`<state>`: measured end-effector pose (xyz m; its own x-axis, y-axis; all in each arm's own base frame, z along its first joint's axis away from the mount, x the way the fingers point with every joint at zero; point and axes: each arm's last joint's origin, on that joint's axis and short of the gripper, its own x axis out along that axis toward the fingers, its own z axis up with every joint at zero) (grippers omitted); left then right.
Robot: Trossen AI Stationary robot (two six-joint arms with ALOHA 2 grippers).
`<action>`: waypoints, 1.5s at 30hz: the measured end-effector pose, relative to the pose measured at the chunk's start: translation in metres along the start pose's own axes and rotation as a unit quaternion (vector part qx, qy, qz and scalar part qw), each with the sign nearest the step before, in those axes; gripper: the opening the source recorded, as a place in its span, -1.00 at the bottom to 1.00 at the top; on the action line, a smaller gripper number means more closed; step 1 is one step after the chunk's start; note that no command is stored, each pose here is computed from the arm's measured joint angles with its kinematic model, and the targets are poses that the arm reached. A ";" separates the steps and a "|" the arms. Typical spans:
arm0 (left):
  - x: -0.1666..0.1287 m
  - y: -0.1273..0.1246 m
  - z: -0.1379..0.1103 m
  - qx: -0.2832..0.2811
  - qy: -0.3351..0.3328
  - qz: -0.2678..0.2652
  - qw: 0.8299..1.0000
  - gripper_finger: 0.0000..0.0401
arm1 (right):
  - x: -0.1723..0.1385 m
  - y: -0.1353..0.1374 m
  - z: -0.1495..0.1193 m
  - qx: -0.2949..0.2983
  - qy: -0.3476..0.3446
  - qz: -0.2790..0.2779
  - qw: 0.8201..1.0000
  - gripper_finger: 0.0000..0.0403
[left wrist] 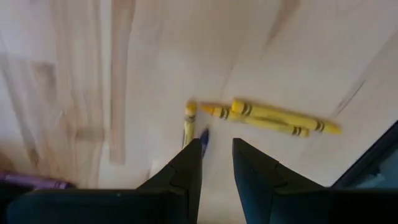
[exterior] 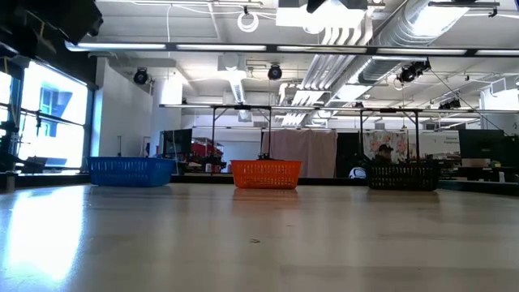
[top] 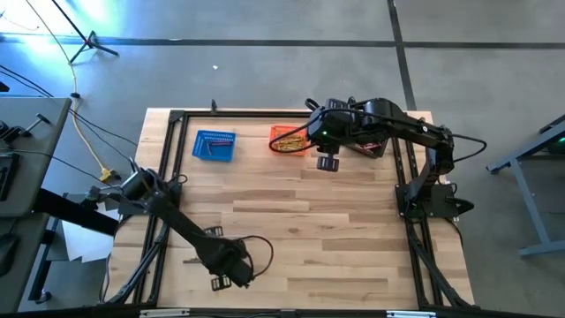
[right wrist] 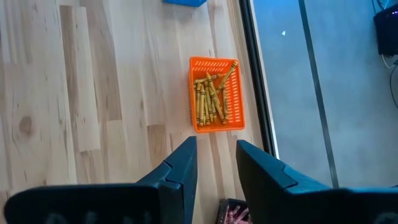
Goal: Sort crayons
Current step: Put the top yellow crayon into the orange bin
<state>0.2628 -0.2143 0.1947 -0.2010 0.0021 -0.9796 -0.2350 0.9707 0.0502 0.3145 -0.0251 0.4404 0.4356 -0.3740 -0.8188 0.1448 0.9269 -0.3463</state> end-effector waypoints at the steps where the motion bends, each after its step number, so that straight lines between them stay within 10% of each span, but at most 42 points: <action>1: 0.003 -0.001 0.002 0.004 -0.004 -0.006 1.000 -0.62 | 0.000 0.000 0.000 0.001 -0.001 0.000 1.000 -0.51; 22: 0.028 0.062 -0.046 -0.034 -0.067 -0.162 0.984 -0.62 | 0.000 0.000 0.004 0.072 -0.018 0.000 0.997 -0.51; 45: 0.047 0.060 -0.039 0.012 -0.109 -0.159 0.981 -0.62 | 0.000 0.000 0.004 0.091 -0.018 0.000 0.996 -0.51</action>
<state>0.2021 -0.1648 0.1590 0.0869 -0.2540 -0.9633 -0.2297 0.9358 -0.2675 0.3176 -0.0253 0.4422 0.4672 -0.3748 -0.8008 0.3023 0.9188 -0.2537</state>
